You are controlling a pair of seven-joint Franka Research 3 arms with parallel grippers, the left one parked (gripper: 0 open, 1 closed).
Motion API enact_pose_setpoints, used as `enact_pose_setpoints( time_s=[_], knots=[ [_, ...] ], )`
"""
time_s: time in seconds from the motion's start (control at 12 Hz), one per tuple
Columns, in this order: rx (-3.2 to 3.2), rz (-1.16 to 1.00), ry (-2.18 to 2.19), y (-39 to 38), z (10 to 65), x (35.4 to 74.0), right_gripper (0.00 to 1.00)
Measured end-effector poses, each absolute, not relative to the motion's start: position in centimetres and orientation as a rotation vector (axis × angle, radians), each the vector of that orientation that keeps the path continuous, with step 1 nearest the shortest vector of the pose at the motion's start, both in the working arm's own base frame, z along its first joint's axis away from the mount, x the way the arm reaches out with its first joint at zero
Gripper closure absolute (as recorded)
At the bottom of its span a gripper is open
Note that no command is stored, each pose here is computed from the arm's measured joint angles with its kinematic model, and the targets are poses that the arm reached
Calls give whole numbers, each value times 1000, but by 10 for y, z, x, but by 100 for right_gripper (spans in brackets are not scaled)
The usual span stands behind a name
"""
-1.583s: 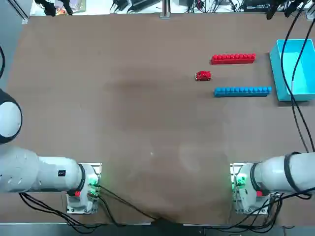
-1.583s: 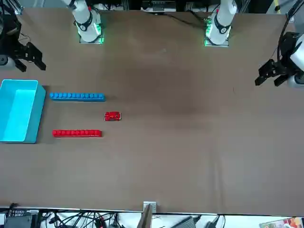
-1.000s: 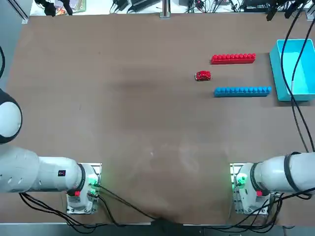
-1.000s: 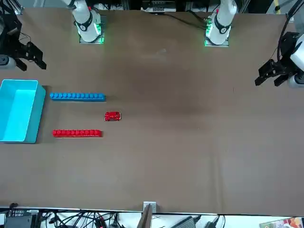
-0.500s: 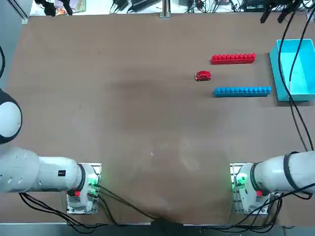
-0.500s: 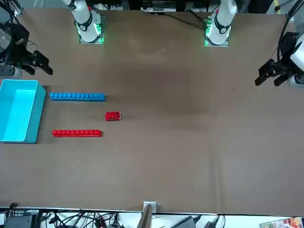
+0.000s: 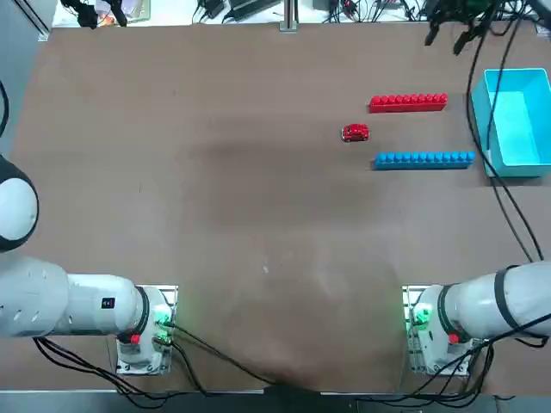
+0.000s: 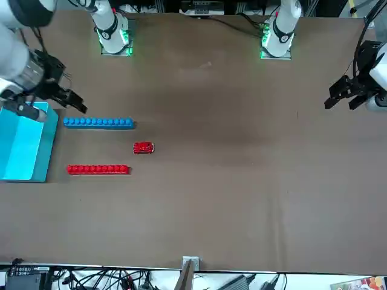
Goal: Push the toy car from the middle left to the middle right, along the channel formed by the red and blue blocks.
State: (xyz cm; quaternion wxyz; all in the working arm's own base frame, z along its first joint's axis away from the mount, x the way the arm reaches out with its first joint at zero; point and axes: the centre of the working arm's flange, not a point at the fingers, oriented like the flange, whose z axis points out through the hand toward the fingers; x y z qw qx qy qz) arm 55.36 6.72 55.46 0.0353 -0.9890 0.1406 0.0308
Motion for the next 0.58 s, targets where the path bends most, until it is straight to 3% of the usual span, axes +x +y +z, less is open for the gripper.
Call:
enact_pose_setpoints(
  time_s=[0.58],
  knots=[
    [-2882, -14, 1001, 136, 447, 549, 1]
  ],
)
